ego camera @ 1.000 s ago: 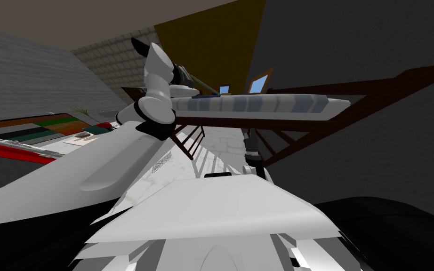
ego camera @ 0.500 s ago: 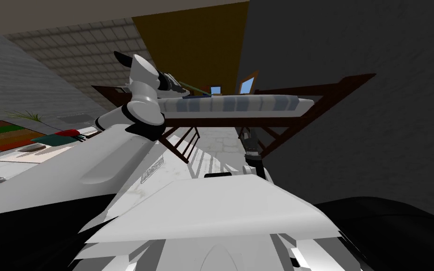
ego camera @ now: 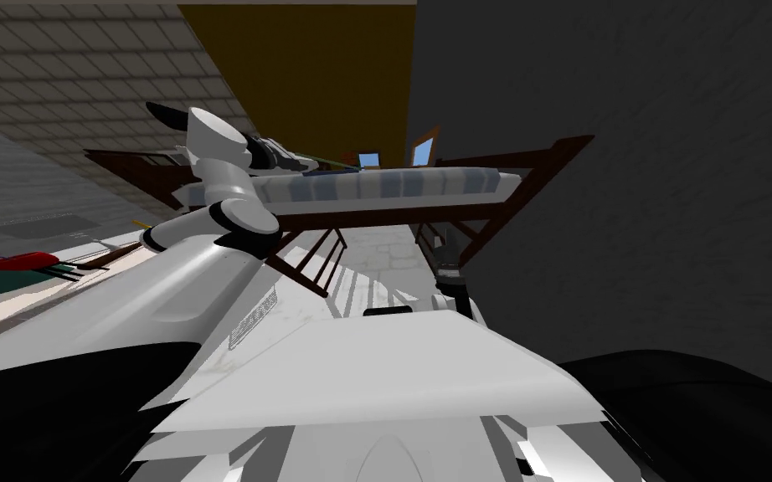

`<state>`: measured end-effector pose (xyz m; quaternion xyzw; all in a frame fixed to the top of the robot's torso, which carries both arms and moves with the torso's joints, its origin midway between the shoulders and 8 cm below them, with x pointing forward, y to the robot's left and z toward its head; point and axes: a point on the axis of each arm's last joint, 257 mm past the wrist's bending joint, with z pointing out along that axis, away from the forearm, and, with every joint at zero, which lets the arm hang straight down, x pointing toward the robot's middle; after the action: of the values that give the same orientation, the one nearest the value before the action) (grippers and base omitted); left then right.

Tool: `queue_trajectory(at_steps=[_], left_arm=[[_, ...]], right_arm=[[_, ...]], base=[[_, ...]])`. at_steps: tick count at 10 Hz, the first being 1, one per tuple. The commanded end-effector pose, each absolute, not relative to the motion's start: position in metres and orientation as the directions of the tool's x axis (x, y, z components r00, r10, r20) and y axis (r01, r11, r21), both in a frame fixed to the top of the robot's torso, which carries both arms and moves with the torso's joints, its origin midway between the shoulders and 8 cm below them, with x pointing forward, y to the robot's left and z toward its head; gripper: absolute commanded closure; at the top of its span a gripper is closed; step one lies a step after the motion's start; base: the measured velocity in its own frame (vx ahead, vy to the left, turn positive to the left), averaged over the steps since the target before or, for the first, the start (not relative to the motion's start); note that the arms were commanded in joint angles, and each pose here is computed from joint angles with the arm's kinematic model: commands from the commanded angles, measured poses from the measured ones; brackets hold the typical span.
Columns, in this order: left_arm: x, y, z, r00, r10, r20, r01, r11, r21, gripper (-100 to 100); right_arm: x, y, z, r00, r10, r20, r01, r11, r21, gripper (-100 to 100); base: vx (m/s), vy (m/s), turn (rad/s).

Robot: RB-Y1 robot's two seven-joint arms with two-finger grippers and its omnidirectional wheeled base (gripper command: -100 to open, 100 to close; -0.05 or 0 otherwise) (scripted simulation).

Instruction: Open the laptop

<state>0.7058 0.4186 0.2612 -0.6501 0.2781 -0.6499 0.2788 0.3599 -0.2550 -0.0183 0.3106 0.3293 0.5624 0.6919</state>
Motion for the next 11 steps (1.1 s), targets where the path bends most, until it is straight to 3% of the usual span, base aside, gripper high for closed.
queue_trajectory(at_steps=[1, 3, 6, 8, 11], left_arm=[[0.693, 0.463, 0.257, 0.043, -0.719, 0.694, 0.034, -0.693, -0.72, -100], [0.678, 0.503, 0.236, 0.075, -0.692, 0.718, 0.04, -0.718, -0.695, -100], [0.652, 0.552, 0.247, 0.115, -0.691, 0.714, 0.101, -0.707, -0.7, -100], [0.627, 0.588, 0.24, 0.135, -0.671, 0.729, 0.12, -0.719, -0.684, -100], [0.6, 0.628, 0.246, 0.18, -0.672, 0.718, 0.168, -0.698, -0.696, -100]], right_arm=[[0.36, -0.255, -0.018, 0.15, 0.983, -0.106, -0.574, 0.175, 0.8, 0], [0.36, -0.255, -0.018, 0.15, 0.983, -0.106, -0.574, 0.174, 0.8, 0], [0.36, -0.255, -0.018, 0.151, 0.983, -0.107, -0.574, 0.175, 0.8, 0], [0.36, -0.255, -0.018, 0.15, 0.983, -0.106, -0.574, 0.174, 0.8, 0], [0.36, -0.255, -0.018, 0.151, 0.983, -0.107, -0.574, 0.175, 0.8, 0]], base=[[0.003, -0.008, 0.057], [-0.006, -0.054, -0.37], [-0.009, -0.01, -0.026], [-0.001, -0.061, -0.408], [0.002, -0.012, -0.003]])
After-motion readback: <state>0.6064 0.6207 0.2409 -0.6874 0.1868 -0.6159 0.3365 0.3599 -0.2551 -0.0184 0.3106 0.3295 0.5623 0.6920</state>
